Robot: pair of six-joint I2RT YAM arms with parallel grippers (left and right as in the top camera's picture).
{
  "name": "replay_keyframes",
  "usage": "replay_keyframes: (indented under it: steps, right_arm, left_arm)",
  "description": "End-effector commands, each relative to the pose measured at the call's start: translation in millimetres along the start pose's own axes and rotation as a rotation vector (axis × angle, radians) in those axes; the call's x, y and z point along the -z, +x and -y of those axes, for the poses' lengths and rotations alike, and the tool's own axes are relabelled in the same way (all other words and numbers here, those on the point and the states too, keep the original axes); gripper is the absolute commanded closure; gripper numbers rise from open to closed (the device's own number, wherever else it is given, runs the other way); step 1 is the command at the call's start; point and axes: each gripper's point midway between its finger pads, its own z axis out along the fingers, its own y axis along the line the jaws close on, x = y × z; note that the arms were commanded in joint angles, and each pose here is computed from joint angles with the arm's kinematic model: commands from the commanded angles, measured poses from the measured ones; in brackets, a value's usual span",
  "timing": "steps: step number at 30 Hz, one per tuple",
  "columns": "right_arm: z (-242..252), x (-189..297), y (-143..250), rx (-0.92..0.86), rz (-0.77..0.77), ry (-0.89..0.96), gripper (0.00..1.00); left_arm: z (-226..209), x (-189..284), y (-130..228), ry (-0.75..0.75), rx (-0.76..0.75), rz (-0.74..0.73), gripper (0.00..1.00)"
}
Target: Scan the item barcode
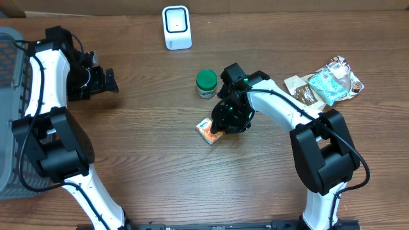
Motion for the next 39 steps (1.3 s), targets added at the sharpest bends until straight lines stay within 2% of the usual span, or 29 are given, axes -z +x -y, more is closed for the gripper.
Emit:
replay_keyframes:
  steps: [1,5,12,15,19,23,31,39]
  right_arm:
    - [-1,-2,2,0.006,-0.006,-0.005,0.55]
    - [-2,-2,2,-0.002,-0.007,-0.004,0.56]
    - [-14,-9,10,-0.008,-0.021,0.001,0.62]
    - [-39,-19,21,0.063,-0.037,-0.019,0.63]
    - [-65,-29,31,0.133,-0.044,-0.059,0.69]
    - [-83,-33,33,0.164,-0.026,-0.084,0.7]
    - [-93,-18,12,0.186,0.046,-0.09,0.68]
    - [-58,17,-30,0.116,0.181,0.055,0.64]
  left_arm:
    - [2,8,-3,-0.001,-0.007,0.022,0.01]
    - [2,8,-3,-0.001,-0.007,0.022,0.01]
    - [2,8,-3,-0.001,-0.007,0.022,0.0]
    - [2,8,-3,-0.001,-0.007,0.022,0.0]
    - [2,8,-3,-0.001,-0.007,0.022,0.0]
    - [2,8,-3,-0.001,-0.007,0.022,0.01]
    - [2,8,-3,-0.001,-0.007,0.022,0.0]
    - [2,8,-3,-0.001,-0.007,0.022,0.0]
